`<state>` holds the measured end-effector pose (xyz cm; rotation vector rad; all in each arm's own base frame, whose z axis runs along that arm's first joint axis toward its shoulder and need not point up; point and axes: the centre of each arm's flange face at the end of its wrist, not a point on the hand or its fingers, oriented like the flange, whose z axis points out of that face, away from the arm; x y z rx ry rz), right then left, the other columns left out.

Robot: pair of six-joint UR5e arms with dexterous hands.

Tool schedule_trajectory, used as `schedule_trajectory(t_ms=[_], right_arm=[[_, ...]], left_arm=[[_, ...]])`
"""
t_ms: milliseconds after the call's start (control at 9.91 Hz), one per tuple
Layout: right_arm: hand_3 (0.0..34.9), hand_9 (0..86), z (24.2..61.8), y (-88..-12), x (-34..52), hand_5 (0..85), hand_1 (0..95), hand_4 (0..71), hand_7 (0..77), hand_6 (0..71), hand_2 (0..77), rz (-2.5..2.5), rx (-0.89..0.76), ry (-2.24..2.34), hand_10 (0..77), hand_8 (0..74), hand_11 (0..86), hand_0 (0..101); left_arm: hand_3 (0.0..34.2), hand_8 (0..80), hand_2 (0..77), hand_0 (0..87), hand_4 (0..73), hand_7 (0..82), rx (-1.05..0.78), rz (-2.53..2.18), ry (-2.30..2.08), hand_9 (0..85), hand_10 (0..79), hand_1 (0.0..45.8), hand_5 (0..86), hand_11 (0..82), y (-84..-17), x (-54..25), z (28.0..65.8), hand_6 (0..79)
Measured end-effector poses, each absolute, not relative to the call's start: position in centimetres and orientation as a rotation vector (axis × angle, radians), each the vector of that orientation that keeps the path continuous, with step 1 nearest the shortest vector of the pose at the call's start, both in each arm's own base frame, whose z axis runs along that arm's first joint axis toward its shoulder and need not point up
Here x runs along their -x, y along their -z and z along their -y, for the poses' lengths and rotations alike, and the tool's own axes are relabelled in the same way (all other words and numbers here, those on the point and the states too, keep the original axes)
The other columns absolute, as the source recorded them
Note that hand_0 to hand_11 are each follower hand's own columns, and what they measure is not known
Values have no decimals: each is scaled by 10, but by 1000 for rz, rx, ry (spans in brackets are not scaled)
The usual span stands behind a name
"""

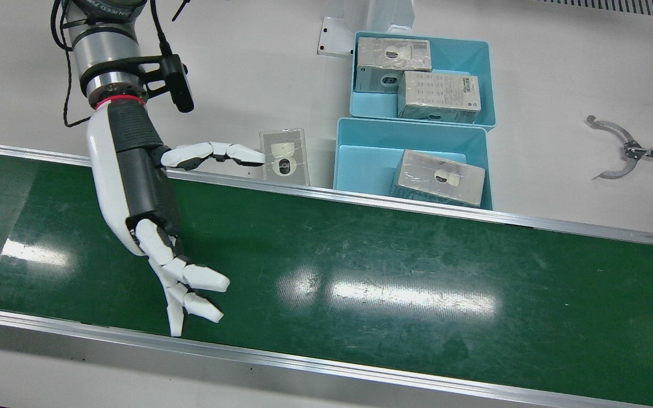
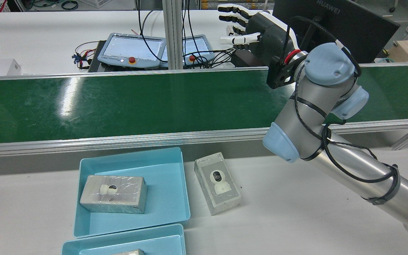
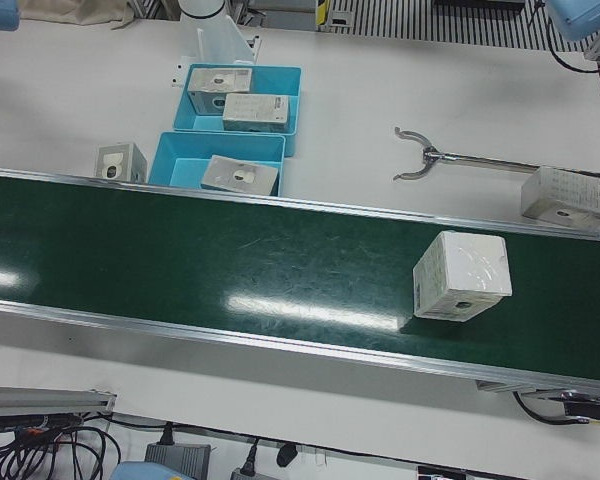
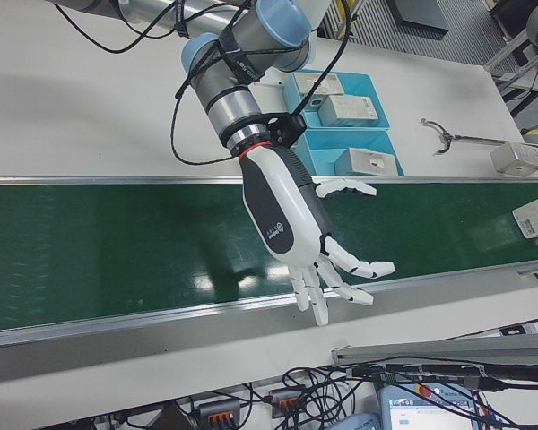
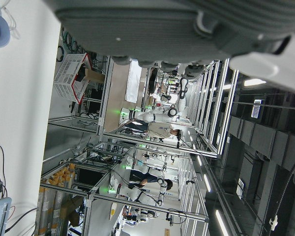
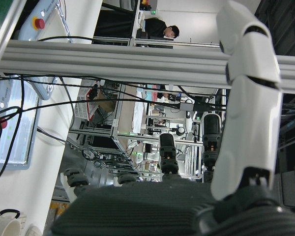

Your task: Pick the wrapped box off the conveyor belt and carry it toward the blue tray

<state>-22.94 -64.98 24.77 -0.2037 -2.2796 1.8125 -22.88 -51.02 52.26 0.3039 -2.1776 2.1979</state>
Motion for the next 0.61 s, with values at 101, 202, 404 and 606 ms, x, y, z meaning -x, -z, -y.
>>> schedule_trajectory(t_ms=[101, 202, 404, 606], right_arm=[[302, 27, 653, -245, 224, 262, 153, 169, 213, 0, 213, 2302, 194, -1835, 27, 0, 49, 466], [301, 27, 653, -251, 221, 240, 147, 131, 207, 0, 196, 2320, 196, -1841, 33, 0, 54, 466], [302, 27, 655, -284, 219, 185, 120, 120, 175, 0, 153, 2376, 217, -1807, 44, 0, 76, 461], [302, 27, 660, -298, 218, 202, 120, 120, 185, 0, 153, 2439, 236, -1755, 55, 0, 87, 461]], left_arm=[[0, 5, 11, 0, 0, 5, -304, 2177, -2198, 0, 0, 0, 5, 0, -523, 229, 510, 0], [0, 5, 5, 0, 0, 5, -304, 2177, -2198, 0, 0, 0, 5, 0, -523, 229, 510, 0], [0, 0, 11, 0, 0, 5, -304, 2178, -2198, 5, 5, 0, 5, 0, -523, 229, 510, 0], [0, 5, 5, 0, 0, 5, -304, 2178, -2198, 5, 0, 0, 5, 0, -523, 229, 510, 0]])
